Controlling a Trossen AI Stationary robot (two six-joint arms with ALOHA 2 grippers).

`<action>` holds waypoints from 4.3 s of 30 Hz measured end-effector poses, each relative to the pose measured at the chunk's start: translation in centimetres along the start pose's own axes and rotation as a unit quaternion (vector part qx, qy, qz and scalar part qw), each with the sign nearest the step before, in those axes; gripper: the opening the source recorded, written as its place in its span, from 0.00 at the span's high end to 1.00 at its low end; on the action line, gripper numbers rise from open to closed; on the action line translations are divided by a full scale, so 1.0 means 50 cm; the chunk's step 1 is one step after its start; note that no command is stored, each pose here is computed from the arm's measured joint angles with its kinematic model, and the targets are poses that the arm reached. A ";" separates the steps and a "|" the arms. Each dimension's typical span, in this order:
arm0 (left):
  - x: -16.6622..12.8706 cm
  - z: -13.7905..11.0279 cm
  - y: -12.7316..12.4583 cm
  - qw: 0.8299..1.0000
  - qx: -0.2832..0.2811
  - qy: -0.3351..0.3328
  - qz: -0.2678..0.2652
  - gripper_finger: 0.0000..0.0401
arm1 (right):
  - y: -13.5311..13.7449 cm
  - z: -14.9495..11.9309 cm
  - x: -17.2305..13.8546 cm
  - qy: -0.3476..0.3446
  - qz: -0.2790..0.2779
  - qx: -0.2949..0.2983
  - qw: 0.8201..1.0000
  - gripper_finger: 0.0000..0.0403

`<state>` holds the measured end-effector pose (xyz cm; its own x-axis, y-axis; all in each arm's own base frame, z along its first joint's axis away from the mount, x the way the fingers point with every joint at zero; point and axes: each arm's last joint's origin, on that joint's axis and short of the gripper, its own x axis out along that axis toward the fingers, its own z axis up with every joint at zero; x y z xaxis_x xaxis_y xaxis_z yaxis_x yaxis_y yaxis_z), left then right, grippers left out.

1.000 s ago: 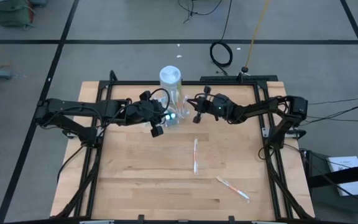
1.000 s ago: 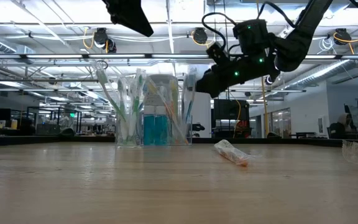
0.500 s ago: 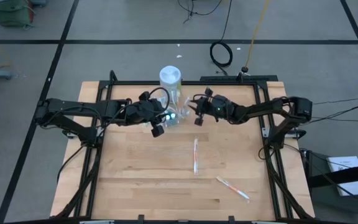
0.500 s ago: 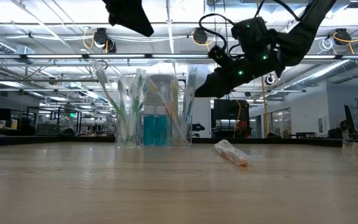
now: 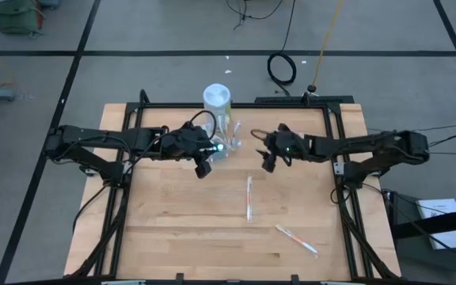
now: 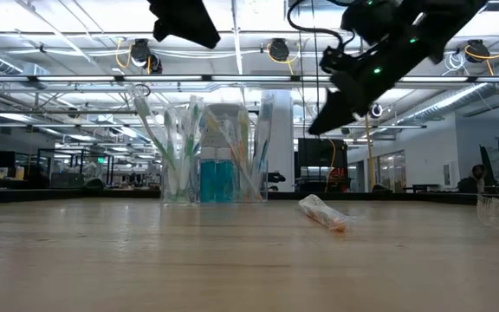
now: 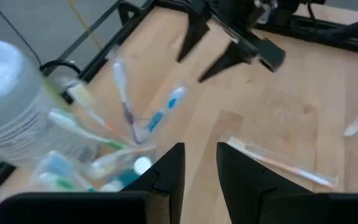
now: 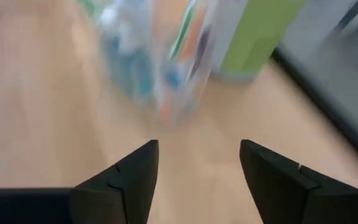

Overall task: Pick & Place toothbrushing station
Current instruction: Put the orange toothbrush into the transparent organizer

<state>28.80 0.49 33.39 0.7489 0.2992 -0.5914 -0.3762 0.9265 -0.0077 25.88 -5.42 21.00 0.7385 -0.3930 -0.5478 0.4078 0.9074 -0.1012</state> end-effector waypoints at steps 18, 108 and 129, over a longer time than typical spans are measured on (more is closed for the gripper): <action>0.234 -0.068 -0.120 0.979 -0.072 0.078 -0.171 0.47 | 0.115 -0.129 -0.087 0.205 0.107 0.056 0.971 0.45; 0.227 -0.140 0.029 0.829 -0.177 -0.202 0.491 0.96 | 0.131 -0.181 -0.074 0.131 0.154 0.084 0.976 0.45; 0.240 -0.197 -0.010 0.921 -0.118 -0.075 0.363 0.96 | 0.132 -0.179 -0.074 0.121 0.160 0.063 0.978 0.45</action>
<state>32.61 1.36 18.32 0.3140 0.8647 -0.3920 -0.9025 0.4000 0.1595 21.03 3.35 14.95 0.6965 -0.0311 -0.7169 0.2504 0.9468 0.2022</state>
